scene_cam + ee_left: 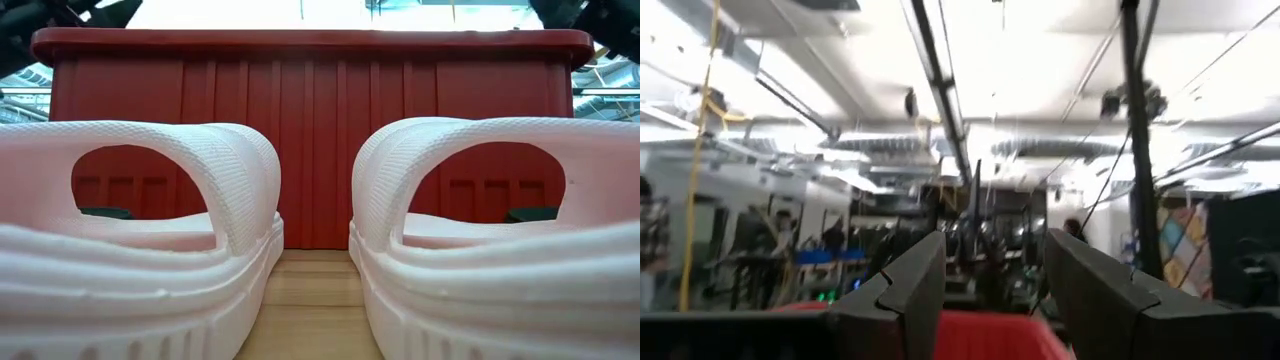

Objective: Pick and place slides into bin
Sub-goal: Put the left black slipper into the red bin

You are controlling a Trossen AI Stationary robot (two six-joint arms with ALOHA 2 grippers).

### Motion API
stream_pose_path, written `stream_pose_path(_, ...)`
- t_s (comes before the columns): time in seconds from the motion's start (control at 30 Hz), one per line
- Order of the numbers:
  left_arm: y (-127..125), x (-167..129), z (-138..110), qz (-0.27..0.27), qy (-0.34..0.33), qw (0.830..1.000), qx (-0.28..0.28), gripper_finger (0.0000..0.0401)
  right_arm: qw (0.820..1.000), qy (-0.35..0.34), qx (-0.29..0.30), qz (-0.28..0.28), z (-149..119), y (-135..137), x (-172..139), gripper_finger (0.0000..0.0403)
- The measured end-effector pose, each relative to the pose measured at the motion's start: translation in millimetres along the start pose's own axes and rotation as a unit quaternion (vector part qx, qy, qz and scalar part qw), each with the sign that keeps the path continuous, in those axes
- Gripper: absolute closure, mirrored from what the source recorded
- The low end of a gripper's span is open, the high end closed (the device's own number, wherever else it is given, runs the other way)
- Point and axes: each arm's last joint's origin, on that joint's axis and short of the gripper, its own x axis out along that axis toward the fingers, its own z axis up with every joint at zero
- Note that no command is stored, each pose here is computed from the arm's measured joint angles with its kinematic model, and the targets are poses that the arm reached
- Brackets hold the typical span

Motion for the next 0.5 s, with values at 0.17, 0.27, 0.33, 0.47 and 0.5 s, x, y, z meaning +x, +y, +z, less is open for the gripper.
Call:
stream_pose_path(0.17, -0.3, -0.2, 5.4, -0.002, -0.029, 0.999, -0.015, 0.0222, 1.000, 0.001, -0.008, 0.009, -0.2, 0.5, 0.0, 0.0250)
stream_pose_path(0.27, -0.6, 0.0, 10.4, -0.006, -0.047, 0.998, -0.046, 0.0222, 1.000, 0.015, 0.022, 0.014, -2.9, 0.8, 0.1, 0.0250)
stream_pose_path(0.33, -2.1, 1.9, 16.0, -0.027, -0.044, 0.997, -0.052, 0.0222, 0.999, 0.016, 0.031, 0.033, -2.8, 2.0, 0.0, 0.0250)
stream_pose_path(0.47, -4.4, 8.3, 32.8, -0.052, -0.009, 0.997, -0.049, 0.0222, 0.997, 0.029, 0.039, 0.061, -4.6, 3.9, 1.4, 0.0250)
stream_pose_path(0.5, -4.6, 9.8, 37.6, -0.049, 0.005, 0.998, -0.048, 0.0222, 0.996, 0.039, 0.040, 0.068, -6.7, 4.4, 2.2, 0.0250)
